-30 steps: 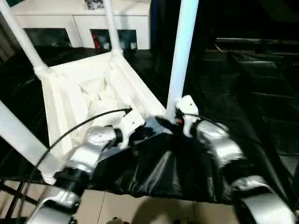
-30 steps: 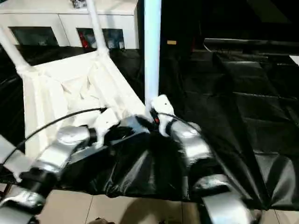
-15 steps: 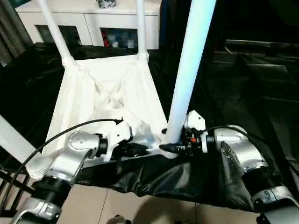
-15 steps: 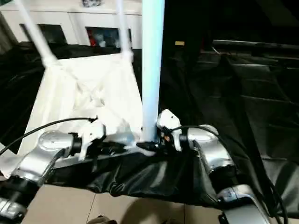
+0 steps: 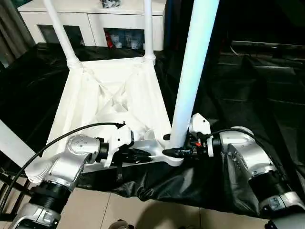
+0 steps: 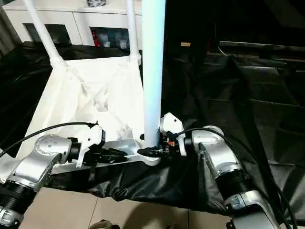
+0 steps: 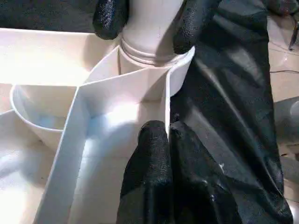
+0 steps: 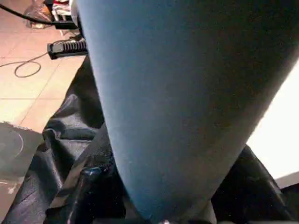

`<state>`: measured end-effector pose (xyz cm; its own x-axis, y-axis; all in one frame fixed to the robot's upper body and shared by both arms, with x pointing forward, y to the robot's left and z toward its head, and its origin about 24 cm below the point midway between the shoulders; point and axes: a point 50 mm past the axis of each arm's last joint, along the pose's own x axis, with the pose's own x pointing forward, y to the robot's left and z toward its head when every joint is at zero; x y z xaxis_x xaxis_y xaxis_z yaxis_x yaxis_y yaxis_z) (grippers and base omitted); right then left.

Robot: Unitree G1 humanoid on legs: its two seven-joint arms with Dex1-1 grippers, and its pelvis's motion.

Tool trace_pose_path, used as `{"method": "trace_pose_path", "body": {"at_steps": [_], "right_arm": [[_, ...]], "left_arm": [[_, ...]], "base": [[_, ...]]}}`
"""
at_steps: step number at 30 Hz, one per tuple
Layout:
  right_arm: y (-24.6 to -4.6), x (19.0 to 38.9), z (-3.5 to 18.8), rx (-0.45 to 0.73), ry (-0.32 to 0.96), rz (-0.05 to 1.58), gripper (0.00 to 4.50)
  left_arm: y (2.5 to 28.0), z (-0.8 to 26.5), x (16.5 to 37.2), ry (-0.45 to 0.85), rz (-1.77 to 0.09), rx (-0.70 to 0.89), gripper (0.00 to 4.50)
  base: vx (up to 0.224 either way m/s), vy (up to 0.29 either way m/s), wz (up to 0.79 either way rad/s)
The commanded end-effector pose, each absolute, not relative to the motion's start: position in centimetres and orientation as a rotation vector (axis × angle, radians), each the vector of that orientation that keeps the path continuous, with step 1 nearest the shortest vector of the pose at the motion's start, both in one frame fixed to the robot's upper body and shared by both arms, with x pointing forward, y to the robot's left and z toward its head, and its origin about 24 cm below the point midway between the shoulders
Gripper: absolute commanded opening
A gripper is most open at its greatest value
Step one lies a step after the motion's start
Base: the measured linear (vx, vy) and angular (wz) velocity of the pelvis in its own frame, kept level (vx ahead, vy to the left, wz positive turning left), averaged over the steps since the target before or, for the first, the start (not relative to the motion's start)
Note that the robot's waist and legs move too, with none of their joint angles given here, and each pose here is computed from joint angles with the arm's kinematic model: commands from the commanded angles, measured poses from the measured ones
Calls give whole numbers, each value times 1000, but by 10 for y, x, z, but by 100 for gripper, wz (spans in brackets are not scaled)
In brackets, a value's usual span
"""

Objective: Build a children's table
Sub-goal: Rotate leg to tighten

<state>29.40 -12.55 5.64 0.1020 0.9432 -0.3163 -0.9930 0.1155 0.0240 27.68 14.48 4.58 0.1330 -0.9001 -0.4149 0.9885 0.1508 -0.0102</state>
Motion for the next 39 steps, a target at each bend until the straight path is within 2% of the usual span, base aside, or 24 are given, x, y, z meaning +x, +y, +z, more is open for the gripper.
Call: {"method": "trace_pose_path", "body": {"at_steps": [1,5,6,9,11,12,13,14,18,21,23,24,26,27,31,35,36,39], "right_arm": [[-116,280,42,-176,356,1539,196],[-113,283,40,-171,336,1458,196],[-107,293,36,-158,318,1317,196],[-102,300,33,-148,301,1205,196],[-96,307,29,-98,326,1078,196],[-86,314,25,-50,338,952,195],[-86,314,25,-50,338,952,195],[-77,320,23,-11,342,834,195],[-60,334,23,88,359,597,195],[-45,335,30,19,304,621,195],[-43,335,32,35,293,627,195],[-41,336,35,55,279,631,251],[-41,337,38,99,267,635,251],[-43,338,40,122,259,638,283],[-56,344,45,-8,215,652,316],[-63,342,45,-51,211,718,316],[-72,340,45,-61,217,783,316],[-81,336,44,-92,226,876,316]], "left_arm": [[136,71,285,204,-1387,270,0],[131,72,293,201,-1317,262,0],[125,70,303,197,-1221,272,0],[119,70,310,187,-1160,276,0],[109,69,315,183,-1112,258,0],[96,70,321,174,-1049,229,0],[96,70,321,174,-1049,229,0],[83,72,326,161,-999,206,0],[63,73,335,159,-902,198,0],[52,73,333,147,-924,230,0],[51,73,333,146,-936,238,0],[51,73,332,143,-951,246,0],[52,74,331,138,-964,261,0],[54,73,330,135,-975,272,0],[69,70,328,149,-1005,308,0],[76,69,325,150,-1046,312,0],[82,70,321,142,-1093,319,0],[89,72,319,139,-1129,316,0]], "base": [[0,0,0],[0,0,0],[0,0,0],[0,0,0],[0,0,0],[0,0,0],[0,0,0],[0,0,0],[0,0,0],[0,0,0],[0,0,0],[0,0,0],[0,0,0],[0,0,0],[0,0,0],[0,0,0],[0,0,0],[0,0,0]]}}
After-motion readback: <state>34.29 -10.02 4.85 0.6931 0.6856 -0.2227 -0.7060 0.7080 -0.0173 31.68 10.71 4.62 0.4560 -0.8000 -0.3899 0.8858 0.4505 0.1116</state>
